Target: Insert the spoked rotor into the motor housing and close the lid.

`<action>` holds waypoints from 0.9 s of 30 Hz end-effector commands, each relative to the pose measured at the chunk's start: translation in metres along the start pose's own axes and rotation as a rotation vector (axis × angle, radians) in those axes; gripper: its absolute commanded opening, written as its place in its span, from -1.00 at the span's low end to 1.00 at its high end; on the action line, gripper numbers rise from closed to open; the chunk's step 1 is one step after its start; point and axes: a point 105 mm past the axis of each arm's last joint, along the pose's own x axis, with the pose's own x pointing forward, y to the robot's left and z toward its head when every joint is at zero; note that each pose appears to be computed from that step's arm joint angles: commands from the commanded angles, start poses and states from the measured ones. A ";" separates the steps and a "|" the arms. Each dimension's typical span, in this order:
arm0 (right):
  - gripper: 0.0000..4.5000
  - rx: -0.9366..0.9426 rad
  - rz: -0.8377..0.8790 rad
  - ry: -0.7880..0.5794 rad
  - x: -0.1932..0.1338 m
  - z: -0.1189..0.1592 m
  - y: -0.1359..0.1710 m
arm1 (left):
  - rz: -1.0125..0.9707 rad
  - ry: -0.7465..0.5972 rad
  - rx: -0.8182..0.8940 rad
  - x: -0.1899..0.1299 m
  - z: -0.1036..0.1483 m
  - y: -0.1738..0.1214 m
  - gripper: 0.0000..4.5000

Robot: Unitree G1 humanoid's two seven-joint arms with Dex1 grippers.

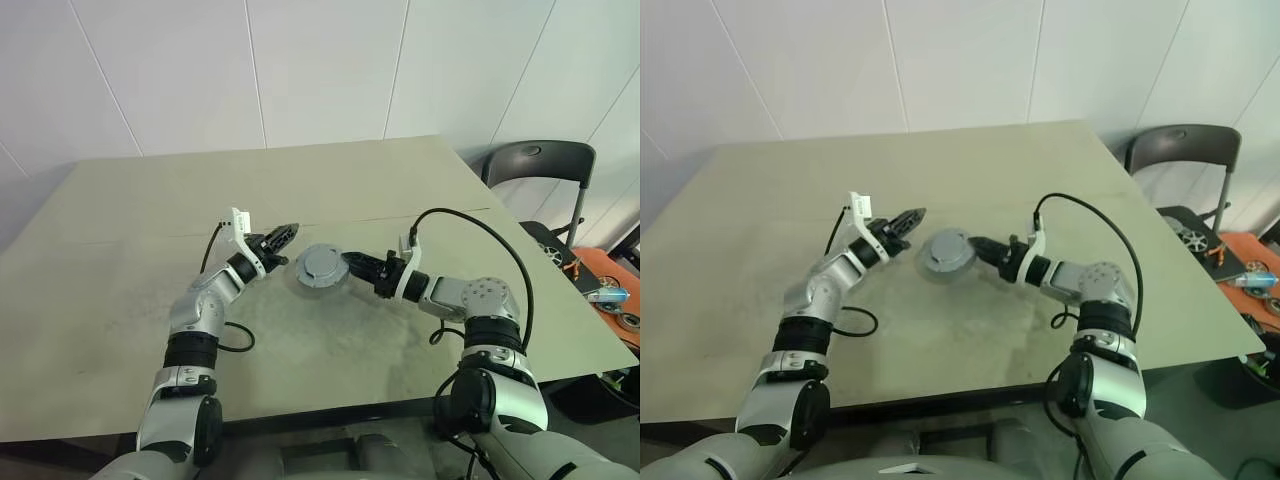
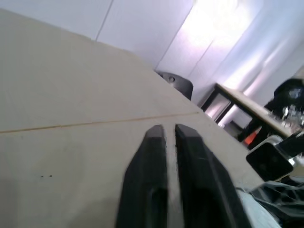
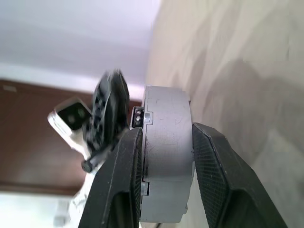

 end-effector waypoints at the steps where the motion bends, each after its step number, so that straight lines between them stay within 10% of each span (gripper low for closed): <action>1: -0.44 -0.017 0.131 -0.063 0.008 0.016 0.031 | -0.044 -0.079 -0.048 0.000 0.022 -0.010 -0.12; 8: -0.44 0.018 0.243 -0.062 0.011 0.006 0.046 | -0.033 -0.024 -0.139 -0.007 0.006 -0.009 0.94; 27: -0.44 0.004 0.286 -0.009 0.011 -0.006 0.054 | -0.198 0.059 -0.366 -0.015 -0.007 -0.043 0.97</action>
